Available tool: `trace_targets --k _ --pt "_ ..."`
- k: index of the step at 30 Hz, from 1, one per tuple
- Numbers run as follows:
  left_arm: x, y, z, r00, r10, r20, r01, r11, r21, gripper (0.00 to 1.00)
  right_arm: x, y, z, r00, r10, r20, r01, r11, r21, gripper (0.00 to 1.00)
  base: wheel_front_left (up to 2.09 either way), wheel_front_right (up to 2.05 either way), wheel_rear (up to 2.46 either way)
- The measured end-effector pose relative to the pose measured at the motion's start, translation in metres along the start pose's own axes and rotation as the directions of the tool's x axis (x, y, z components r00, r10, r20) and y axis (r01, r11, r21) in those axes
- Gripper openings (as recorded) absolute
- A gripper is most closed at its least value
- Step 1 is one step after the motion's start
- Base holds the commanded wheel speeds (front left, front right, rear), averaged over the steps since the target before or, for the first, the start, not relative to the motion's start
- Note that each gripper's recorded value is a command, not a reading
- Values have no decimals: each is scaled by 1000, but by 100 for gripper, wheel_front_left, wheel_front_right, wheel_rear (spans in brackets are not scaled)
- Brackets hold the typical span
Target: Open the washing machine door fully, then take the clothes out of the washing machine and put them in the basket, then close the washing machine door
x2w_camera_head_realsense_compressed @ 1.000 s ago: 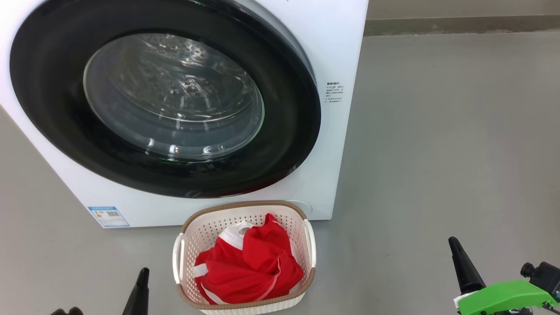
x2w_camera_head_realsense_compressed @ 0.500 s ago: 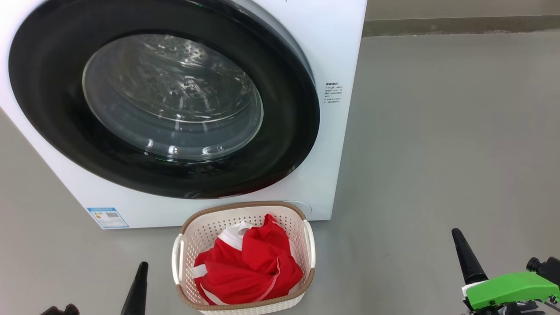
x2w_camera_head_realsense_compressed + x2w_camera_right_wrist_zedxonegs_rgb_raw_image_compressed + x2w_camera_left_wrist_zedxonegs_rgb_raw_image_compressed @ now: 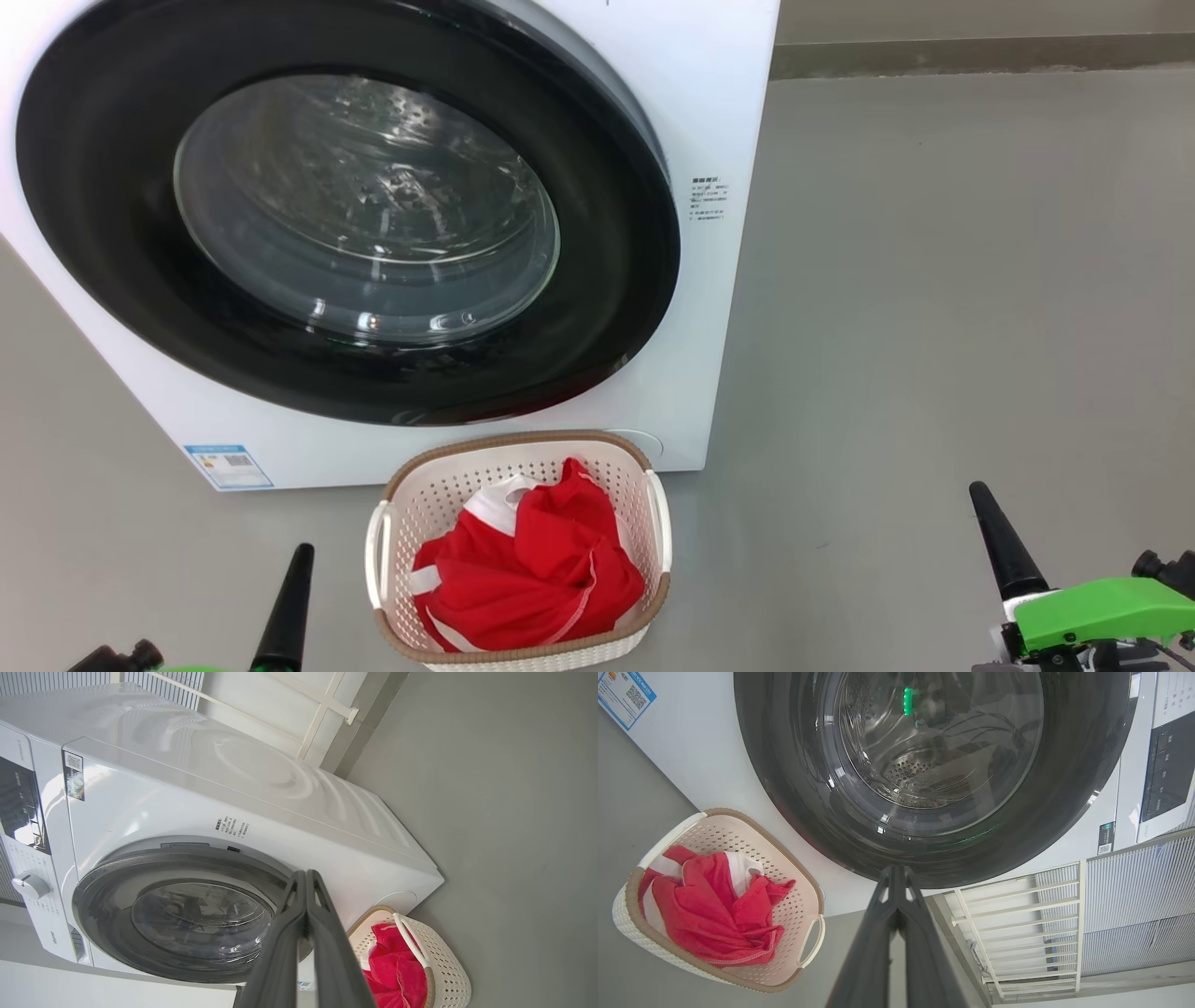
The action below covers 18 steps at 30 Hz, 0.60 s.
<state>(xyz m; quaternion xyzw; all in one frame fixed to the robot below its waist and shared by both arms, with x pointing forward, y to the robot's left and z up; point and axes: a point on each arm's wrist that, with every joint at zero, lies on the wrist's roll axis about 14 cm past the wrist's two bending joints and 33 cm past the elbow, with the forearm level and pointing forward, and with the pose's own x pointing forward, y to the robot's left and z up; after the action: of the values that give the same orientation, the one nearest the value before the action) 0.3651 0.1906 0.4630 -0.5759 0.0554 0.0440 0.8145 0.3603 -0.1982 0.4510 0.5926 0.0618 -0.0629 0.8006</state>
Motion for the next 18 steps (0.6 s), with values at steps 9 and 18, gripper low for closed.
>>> trace_targets --k 9,18 --pt "1 -2 0 1000 -5 -6 5 996 -88 0 5 10 5 1000 30 7 -30 997 76 0 0 0 0" --pt "5 -9 2 1000 -28 -8 26 984 -179 0 5 14 8 999 42 8 -43 987 155 0 0 0 0"
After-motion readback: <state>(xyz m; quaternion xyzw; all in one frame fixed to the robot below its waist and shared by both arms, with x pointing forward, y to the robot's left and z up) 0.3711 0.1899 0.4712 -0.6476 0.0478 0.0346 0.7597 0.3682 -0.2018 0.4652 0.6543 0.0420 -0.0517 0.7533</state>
